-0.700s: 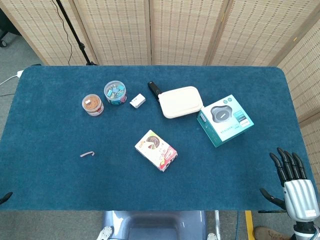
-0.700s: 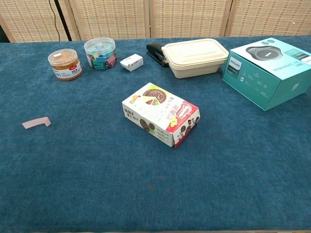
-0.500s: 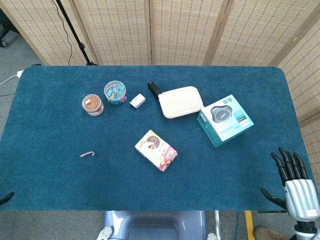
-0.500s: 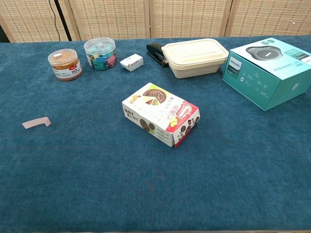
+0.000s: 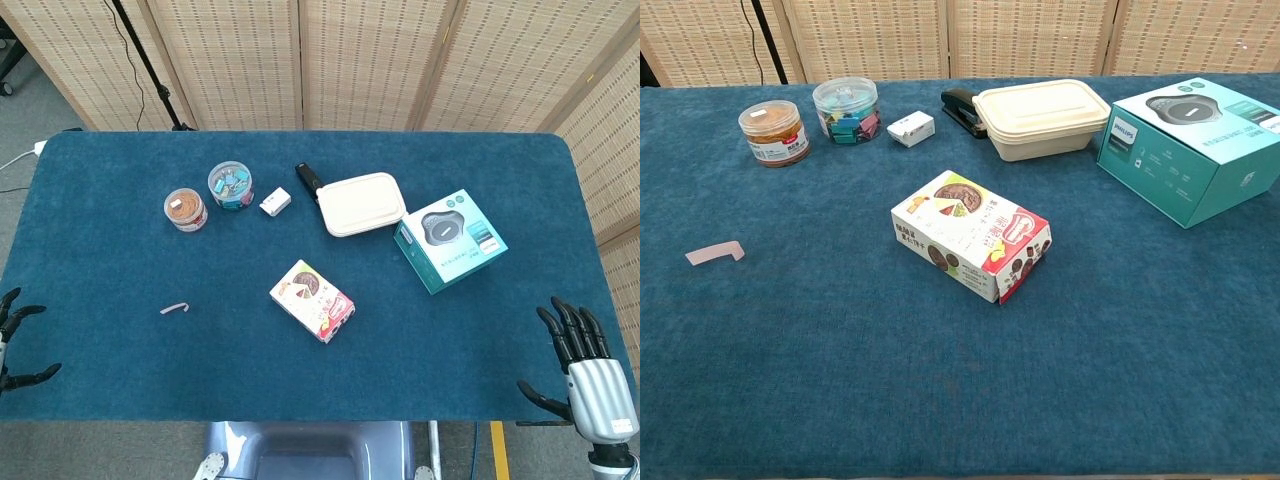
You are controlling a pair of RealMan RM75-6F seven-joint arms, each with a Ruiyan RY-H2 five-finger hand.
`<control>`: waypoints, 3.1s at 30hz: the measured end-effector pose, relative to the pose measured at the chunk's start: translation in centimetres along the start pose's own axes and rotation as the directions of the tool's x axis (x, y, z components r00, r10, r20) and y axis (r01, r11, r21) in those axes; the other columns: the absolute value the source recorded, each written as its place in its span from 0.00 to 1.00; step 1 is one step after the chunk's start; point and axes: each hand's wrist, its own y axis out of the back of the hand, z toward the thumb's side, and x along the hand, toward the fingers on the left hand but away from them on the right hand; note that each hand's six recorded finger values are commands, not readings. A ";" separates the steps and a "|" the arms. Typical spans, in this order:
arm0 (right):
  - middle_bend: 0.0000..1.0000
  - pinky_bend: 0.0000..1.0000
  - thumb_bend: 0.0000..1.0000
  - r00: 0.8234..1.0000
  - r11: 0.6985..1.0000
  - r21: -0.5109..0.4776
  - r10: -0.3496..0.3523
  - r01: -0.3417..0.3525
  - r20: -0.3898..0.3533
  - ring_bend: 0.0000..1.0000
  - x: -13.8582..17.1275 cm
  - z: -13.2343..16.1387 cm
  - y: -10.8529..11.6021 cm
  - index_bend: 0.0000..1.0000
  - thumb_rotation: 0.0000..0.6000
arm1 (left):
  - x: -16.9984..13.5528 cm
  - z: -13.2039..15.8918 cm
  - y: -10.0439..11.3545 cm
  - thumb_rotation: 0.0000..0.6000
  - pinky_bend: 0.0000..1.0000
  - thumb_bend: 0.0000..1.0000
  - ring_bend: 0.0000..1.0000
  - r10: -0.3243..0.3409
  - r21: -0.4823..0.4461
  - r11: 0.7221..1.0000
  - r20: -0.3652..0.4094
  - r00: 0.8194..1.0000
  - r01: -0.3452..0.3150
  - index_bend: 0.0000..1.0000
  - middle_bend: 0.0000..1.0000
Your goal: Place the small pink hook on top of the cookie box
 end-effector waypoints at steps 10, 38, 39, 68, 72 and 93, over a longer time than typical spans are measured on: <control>0.00 0.00 0.00 1.000 0.999 -0.048 -0.009 0.008 -0.002 0.00 0.2 -0.4 0.9 0.00 1.00 | 6.0 2.2 -3.9 1.00 0.00 0.24 0.00 -0.075 -0.019 0.997 -0.062 0.995 0.074 0.41 0.00; 0.00 0.00 0.00 1.000 0.993 -0.118 0.009 -0.010 -0.006 0.00 0.1 -1.2 1.7 0.00 1.00 | 10.4 9.8 -13.0 1.00 0.00 0.30 0.00 -0.132 0.093 0.987 -0.017 0.991 0.133 0.45 0.00; 0.00 0.00 0.00 1.000 0.993 -0.120 0.009 -0.009 -0.006 0.00 0.1 -1.2 1.7 0.00 1.00 | 10.4 9.8 -13.1 1.00 0.00 0.30 0.00 -0.132 0.096 0.986 -0.019 0.991 0.133 0.45 0.00; 0.00 0.00 0.00 1.000 0.991 -0.129 0.022 -0.023 -0.008 0.00 0.0 -1.3 1.7 0.01 1.00 | 11.6 10.1 -15.7 1.00 0.00 0.42 0.00 -0.138 0.110 0.984 -0.057 0.989 0.144 0.50 0.00; 0.00 0.00 0.00 1.000 0.991 -0.131 0.025 -0.026 -0.008 0.00 0.0 -1.3 1.6 0.01 1.00 | 11.6 10.1 -15.9 1.00 0.00 0.43 0.00 -0.144 0.113 0.982 -0.057 0.988 0.149 0.51 0.00; 0.00 0.00 0.00 0.999 0.989 -0.142 0.036 -0.037 -0.013 0.00 0.0 -1.3 1.6 0.01 1.00 | 11.8 10.7 -16.2 1.00 0.00 0.44 0.00 -0.136 0.133 0.981 -0.055 0.989 0.142 0.58 0.00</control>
